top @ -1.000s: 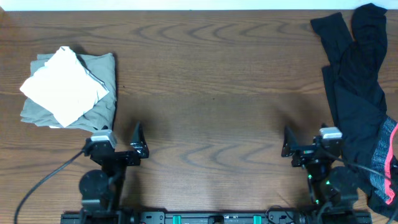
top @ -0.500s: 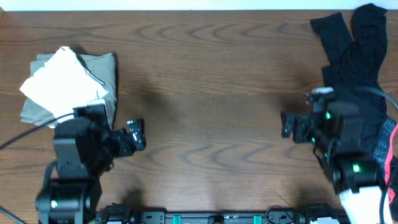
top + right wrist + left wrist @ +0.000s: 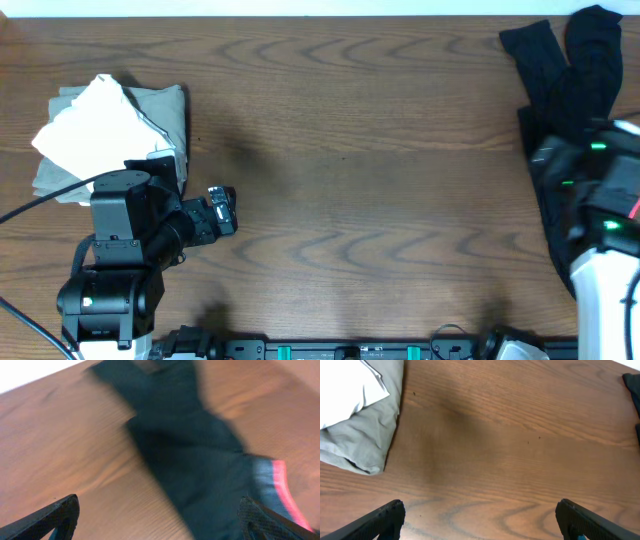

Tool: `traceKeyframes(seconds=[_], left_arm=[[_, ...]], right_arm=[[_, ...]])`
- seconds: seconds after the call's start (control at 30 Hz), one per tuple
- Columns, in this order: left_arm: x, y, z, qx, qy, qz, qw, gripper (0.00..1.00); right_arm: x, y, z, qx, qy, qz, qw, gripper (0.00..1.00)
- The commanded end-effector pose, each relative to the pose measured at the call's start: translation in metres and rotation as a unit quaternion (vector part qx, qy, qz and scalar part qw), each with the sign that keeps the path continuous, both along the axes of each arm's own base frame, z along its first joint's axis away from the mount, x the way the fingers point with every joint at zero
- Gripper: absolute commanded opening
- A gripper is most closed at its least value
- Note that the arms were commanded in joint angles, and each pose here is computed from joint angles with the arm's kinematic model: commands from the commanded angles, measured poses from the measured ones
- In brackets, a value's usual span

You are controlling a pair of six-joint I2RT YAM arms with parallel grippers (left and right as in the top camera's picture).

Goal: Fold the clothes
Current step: 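Reach the right gripper to the black pants' red-trimmed waistband and grasp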

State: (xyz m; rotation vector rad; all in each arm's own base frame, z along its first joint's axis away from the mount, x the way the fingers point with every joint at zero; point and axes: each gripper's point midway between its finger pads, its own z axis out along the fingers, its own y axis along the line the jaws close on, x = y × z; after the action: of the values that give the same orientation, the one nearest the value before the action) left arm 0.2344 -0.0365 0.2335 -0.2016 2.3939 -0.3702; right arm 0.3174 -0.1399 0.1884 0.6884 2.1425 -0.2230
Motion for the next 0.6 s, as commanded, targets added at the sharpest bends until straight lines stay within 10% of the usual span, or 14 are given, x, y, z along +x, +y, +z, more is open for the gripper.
traceKeyframes(seconds=[0.0, 0.57], left_arm=[[-0.001, -0.002, 0.006, -0.004, -0.006, -0.004, 1.000, 0.98], [-0.001, -0.002, 0.005, -0.004, -0.003, -0.004, 1.000, 0.98]], right_arm=[[-0.009, -0.047, -0.007, 0.027, -0.009, -0.053, 0.998, 0.99], [-0.055, -0.161, -0.148, 0.166, 0.047, -0.160, 0.972, 0.98]])
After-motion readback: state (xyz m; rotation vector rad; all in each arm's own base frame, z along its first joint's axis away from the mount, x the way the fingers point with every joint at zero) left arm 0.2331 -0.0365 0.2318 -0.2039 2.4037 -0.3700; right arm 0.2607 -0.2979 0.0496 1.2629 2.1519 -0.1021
